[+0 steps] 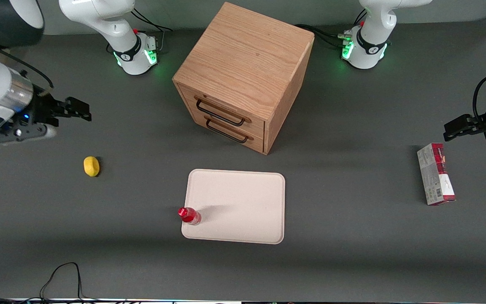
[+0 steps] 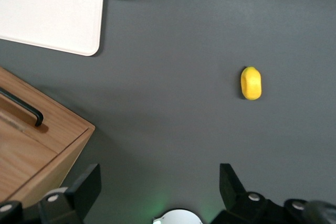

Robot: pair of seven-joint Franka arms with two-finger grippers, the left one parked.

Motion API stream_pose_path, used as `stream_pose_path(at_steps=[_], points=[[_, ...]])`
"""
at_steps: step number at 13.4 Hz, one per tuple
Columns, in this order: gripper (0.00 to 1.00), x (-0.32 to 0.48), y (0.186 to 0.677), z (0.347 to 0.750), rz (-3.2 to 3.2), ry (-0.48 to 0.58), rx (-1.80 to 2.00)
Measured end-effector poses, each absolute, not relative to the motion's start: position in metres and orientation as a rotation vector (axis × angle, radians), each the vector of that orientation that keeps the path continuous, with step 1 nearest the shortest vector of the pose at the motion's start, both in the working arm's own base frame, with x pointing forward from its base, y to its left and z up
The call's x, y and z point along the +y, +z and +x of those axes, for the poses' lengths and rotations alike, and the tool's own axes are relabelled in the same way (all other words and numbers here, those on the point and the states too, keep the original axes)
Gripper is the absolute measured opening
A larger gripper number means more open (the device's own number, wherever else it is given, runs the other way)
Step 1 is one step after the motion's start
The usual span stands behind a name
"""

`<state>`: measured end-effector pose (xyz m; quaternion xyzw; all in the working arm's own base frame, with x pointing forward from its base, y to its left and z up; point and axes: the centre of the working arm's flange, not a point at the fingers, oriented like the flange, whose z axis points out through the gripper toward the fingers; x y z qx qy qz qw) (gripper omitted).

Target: Place coke bottle on tray

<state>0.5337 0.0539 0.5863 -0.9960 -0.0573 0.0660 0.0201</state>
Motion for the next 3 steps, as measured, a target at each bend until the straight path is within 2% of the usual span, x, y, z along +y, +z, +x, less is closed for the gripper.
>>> stream_pose_path(at_steps=[3], points=[[1.0,0.0429,0.5951,0.5334,-3.089,0.162,-0.158]])
